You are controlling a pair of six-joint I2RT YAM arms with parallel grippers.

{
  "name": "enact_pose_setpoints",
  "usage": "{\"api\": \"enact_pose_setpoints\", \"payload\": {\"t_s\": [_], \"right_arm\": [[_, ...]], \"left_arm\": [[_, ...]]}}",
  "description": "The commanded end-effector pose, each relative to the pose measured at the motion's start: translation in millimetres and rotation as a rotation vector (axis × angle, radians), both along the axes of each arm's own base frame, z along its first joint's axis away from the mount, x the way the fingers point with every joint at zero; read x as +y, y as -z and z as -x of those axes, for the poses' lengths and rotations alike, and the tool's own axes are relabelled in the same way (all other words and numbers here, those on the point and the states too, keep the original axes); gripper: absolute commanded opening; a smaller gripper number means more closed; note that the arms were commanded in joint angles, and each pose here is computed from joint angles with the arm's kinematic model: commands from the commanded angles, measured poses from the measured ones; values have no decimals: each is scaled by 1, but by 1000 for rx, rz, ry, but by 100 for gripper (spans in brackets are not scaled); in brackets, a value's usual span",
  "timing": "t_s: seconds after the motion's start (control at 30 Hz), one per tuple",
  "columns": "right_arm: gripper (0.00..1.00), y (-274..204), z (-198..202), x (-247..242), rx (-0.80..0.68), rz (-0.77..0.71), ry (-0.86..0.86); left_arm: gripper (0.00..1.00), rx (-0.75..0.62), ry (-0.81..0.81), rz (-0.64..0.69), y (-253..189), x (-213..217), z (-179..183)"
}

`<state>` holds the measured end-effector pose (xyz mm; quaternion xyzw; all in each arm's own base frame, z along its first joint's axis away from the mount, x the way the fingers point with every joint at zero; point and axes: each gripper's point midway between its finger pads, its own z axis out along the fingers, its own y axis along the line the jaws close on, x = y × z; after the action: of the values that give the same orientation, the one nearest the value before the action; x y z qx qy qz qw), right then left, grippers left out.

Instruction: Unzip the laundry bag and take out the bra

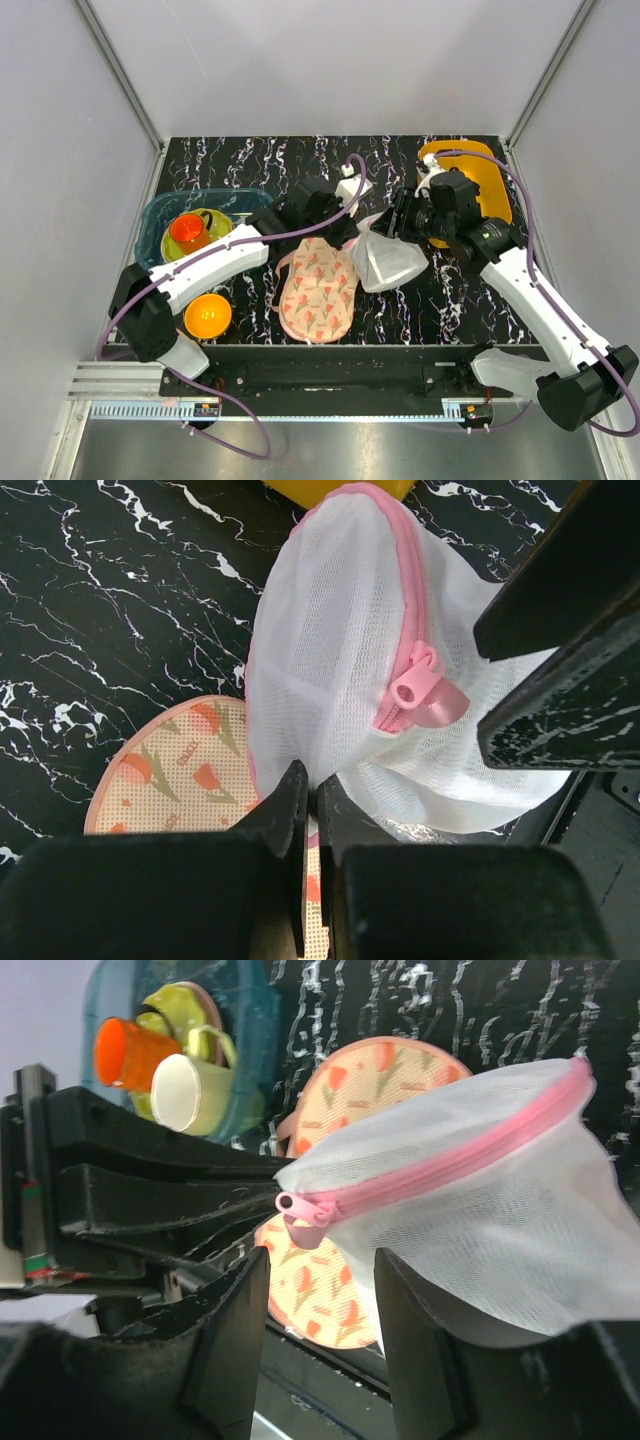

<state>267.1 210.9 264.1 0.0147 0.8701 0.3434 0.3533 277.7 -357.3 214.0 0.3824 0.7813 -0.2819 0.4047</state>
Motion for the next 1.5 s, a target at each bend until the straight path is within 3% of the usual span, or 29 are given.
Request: {"api": "enact_pose_setpoints", "payload": {"t_s": [0.0,0.3,0.73,0.87,1.0,1.17,1.3,1.47], "right_arm": [[59,-8,-14,-21,-58,156,114],[65,-3,-21,-8,-56,165,97],[66,-10,-20,9,-91,135,60],[65,4,-29,-10,-85,219,160],[63,-8,-29,-34,-140,188,303],[66,-20,-22,-61,-209,180,416],[65,-18,-19,-51,-177,167,365],[62,-26,-13,-16,-173,33,225]], "left_arm": [[0,-72,-28,72,-42,-7,-10],[0,-39,-29,65,-43,-7,-6],[0,-31,-22,56,-44,-8,-2],[0,-38,-28,53,-45,-6,-2],[0,-30,-33,37,-39,-2,-1],[0,-22,-28,41,-38,-3,2],[0,-23,-27,41,-39,-2,2],[0,-14,-31,35,-35,-1,3]]}}
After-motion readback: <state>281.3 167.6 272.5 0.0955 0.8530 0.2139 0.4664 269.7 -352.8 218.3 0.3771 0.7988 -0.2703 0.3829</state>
